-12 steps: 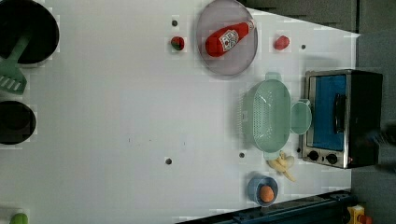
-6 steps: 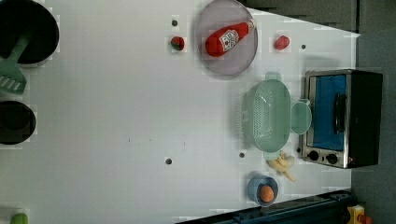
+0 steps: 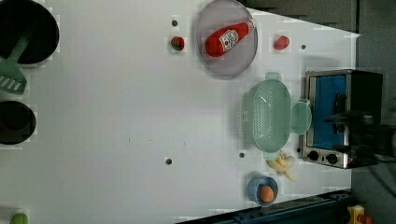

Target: Drag strainer right to left.

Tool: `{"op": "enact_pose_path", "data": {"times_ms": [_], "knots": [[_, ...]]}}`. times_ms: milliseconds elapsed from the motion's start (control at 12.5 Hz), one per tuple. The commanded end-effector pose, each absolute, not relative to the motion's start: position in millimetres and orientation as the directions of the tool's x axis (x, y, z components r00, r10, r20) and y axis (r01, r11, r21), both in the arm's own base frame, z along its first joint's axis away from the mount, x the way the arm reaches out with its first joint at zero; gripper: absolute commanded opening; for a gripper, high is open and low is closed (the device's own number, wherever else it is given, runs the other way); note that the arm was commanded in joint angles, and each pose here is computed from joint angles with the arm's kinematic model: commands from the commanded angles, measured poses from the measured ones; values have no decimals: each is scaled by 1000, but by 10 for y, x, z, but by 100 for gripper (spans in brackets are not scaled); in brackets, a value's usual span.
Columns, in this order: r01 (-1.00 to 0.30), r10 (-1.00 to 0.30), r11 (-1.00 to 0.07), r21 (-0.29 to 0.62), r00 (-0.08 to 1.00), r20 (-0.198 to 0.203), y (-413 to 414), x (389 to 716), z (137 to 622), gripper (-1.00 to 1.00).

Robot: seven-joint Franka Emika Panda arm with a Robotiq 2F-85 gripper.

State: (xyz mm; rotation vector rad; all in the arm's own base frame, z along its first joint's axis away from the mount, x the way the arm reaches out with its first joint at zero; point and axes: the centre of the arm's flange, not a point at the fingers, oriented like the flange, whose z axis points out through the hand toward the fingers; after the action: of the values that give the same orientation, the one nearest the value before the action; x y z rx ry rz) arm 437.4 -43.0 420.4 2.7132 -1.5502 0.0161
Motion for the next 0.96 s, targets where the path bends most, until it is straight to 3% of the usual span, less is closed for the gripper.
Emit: {"op": "enact_pose_path", "data": {"times_ms": [80,480,720,960], "knots": [[-951,-951,-309,20,310,20,-377,4342,3693,100],[-990,-992,-121,68,123,22,-349,4613,2711,100],[-989,-988,-149,-1,149,32,-216,4728,2244,100],[-992,-992,-126,-5,126,27,-131,4707,1831,100]]}}
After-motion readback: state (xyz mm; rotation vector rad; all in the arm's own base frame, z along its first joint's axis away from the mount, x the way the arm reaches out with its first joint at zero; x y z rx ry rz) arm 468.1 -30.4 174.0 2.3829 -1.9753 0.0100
